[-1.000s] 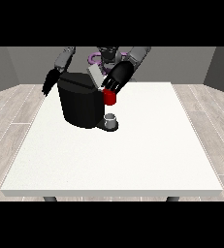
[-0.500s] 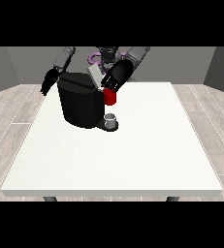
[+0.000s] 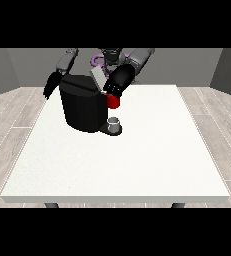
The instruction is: Insert the coffee pod into the coffee machine and close the lid
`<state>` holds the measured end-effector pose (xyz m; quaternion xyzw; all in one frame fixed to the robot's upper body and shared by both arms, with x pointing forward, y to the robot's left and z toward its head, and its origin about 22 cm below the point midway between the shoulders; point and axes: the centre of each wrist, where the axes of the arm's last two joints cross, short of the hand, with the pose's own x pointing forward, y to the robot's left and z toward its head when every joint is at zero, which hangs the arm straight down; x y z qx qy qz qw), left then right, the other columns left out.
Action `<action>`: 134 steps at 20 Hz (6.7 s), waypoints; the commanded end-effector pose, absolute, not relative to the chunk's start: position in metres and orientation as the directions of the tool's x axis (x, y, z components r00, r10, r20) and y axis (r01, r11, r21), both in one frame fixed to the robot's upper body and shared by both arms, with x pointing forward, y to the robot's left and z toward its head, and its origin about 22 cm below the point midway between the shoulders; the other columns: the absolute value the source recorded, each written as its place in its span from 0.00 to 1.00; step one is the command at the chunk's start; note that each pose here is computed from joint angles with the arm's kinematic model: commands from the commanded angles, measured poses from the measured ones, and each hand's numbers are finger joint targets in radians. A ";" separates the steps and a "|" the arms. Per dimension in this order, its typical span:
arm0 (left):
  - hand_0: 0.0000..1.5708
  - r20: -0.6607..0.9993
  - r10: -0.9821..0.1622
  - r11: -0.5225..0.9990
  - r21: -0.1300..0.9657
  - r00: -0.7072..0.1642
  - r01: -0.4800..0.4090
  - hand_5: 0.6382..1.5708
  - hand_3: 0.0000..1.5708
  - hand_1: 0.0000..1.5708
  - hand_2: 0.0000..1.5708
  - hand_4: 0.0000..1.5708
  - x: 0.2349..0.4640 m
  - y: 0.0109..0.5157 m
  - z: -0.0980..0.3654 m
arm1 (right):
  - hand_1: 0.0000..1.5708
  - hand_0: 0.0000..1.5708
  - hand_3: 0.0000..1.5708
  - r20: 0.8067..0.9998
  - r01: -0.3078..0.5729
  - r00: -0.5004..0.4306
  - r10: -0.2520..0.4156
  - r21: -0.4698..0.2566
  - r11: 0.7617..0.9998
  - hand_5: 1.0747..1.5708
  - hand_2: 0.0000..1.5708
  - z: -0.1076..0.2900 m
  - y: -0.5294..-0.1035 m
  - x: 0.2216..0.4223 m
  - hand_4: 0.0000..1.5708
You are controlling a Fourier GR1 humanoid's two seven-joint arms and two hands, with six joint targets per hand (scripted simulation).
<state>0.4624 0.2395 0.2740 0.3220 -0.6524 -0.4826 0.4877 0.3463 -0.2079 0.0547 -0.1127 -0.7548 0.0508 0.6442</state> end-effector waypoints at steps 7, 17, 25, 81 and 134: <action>0.71 0.326 -0.892 0.337 0.941 -0.314 0.020 1.00 0.63 0.71 0.72 0.00 0.461 0.271 0.278 | 0.00 0.00 0.00 0.954 0.093 -0.167 0.247 -0.234 0.968 1.00 0.00 0.047 -0.207 0.336 0.00; 0.77 0.294 -0.879 0.358 0.927 -0.376 -0.112 1.00 0.62 0.77 0.75 0.00 0.456 0.259 0.324 | 0.00 0.00 0.00 0.947 0.098 -0.185 0.263 -0.248 0.964 1.00 0.00 0.072 -0.200 0.356 0.00; 0.66 0.163 -0.894 0.262 0.946 -0.416 -0.192 1.00 0.47 0.66 0.67 0.00 0.455 0.253 0.318 | 0.00 0.00 0.00 0.946 0.128 -0.212 0.246 -0.222 0.967 1.00 0.00 0.092 -0.200 0.366 0.10; 0.00 0.988 -0.120 0.924 0.075 0.097 0.374 1.00 0.00 0.00 0.00 0.29 0.345 0.223 -0.046 | 0.00 0.00 0.00 0.972 0.090 0.086 0.220 -0.228 0.970 1.00 0.00 0.018 -0.298 0.317 0.00; 0.00 0.972 -0.167 0.953 0.202 -0.164 0.227 1.00 0.00 0.00 0.00 0.20 0.308 0.243 0.031 | 0.00 0.00 0.00 0.943 -0.159 -0.212 0.255 -0.291 0.944 1.00 0.00 0.163 -0.164 0.420 0.00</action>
